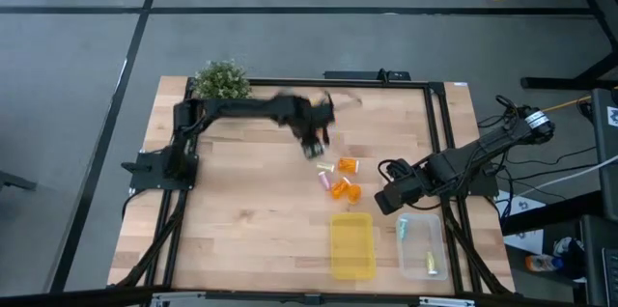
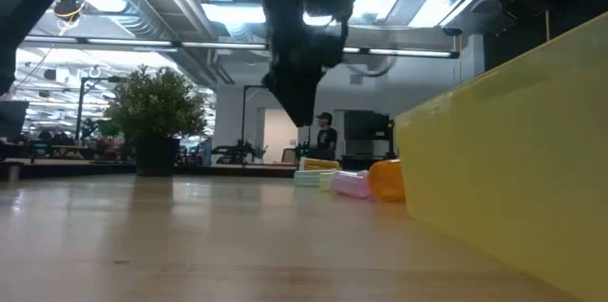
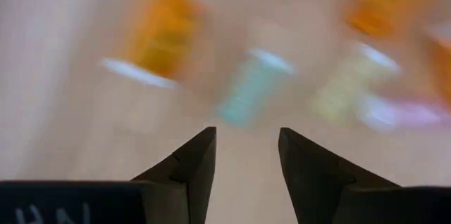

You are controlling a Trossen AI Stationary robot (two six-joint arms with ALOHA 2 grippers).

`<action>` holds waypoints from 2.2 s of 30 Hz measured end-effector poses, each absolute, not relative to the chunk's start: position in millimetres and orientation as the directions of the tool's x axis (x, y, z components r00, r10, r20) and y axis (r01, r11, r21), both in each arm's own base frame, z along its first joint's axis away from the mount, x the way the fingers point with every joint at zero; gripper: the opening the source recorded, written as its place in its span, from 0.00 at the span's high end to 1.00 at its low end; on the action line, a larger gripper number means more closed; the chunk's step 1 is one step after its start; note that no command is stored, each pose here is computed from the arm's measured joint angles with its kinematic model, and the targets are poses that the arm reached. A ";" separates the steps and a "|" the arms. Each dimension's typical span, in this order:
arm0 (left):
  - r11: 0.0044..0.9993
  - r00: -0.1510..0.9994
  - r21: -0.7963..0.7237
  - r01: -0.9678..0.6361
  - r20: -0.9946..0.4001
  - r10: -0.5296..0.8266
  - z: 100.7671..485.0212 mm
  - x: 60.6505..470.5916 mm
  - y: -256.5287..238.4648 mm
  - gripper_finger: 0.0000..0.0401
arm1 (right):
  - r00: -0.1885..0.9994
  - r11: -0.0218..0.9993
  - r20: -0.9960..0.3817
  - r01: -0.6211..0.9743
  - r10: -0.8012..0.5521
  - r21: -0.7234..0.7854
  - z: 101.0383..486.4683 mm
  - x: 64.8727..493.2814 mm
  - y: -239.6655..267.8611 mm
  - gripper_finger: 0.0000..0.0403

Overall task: Pick and place medicine bottles into bin by pill shape (circle, oval)
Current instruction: Move the pills to the center, then put the blue tablet bottle into the transparent bin

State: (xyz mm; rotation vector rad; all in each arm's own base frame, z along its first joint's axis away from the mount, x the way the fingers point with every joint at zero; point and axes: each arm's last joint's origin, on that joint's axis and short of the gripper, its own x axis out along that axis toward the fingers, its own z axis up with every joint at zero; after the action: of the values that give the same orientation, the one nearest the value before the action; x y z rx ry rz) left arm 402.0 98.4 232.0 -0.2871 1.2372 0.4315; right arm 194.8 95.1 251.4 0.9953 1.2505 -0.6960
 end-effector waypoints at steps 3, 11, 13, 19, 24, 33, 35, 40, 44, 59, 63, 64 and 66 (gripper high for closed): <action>0.829 0.286 0.003 -0.559 -0.938 0.196 233.1 395.9 133.5 0.63 | 0.211 0.431 -0.974 0.873 0.087 0.228 251.4 194.8 95.2 0.55; 0.702 0.176 0.142 -0.697 -0.916 0.360 220.2 381.1 184.9 0.63 | 0.219 0.430 -0.973 0.873 0.073 0.229 251.4 195.1 94.7 0.55; 0.703 0.174 0.147 -0.696 -0.915 0.364 209.9 387.0 185.3 0.63 | 0.220 0.431 -0.973 0.873 0.072 0.229 251.4 195.2 94.7 0.55; 0.745 0.185 0.037 -0.666 -0.959 0.213 167.4 405.9 172.8 0.63 | 0.219 0.432 -0.973 0.872 0.071 0.228 251.4 195.1 94.7 0.55; 0.780 0.248 -0.099 -0.618 -0.966 0.074 150.6 425.3 140.1 0.63 | 0.219 0.433 -0.973 0.872 0.071 0.228 251.4 195.1 94.6 0.55; 0.836 0.442 -0.326 -0.440 -0.889 -0.114 157.2 460.3 59.1 0.63 | 0.220 0.436 -0.973 0.870 0.069 0.228 251.4 195.1 94.6 0.55; 0.846 0.476 -0.349 -0.403 -0.870 -0.132 159.1 465.3 46.2 0.63 | 0.220 0.435 -0.973 0.871 0.069 0.228 251.4 195.1 94.6 0.55; 0.851 0.463 -0.329 -0.410 -0.879 -0.117 173.5 459.8 36.2 0.63 | 0.221 0.434 -0.973 0.871 0.069 0.229 251.4 195.2 94.6 0.55; 0.851 0.318 -0.204 -0.483 -0.947 -0.047 193.2 433.6 49.5 0.63 | 0.221 0.436 -0.973 0.871 0.069 0.229 251.5 195.2 94.6 0.55; 0.941 0.069 0.080 -0.328 -0.992 0.108 183.7 402.0 88.2 0.63 | 0.221 0.436 -0.973 0.870 0.070 0.229 251.5 195.3 94.7 0.55; 0.972 0.138 0.084 -0.220 -0.984 0.116 184.5 410.7 77.3 0.63 | 0.221 0.437 -0.973 0.870 0.070 0.229 251.5 195.2 94.7 0.55; 0.974 0.144 0.086 -0.210 -0.983 0.117 184.6 411.8 75.0 0.63 | 0.221 0.437 -0.973 0.870 0.070 0.229 251.5 195.3 94.7 0.55; 0.976 0.150 0.087 -0.198 -0.982 0.118 181.7 414.6 70.9 0.63 | 0.221 0.436 -0.973 0.870 0.071 0.230 251.6 195.3 94.7 0.55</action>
State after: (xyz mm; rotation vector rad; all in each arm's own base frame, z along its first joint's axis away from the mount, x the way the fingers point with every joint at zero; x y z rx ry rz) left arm 414.6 70.9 181.7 -0.0676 1.4022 0.2270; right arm 195.3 94.7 251.6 0.9835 1.2338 -0.6974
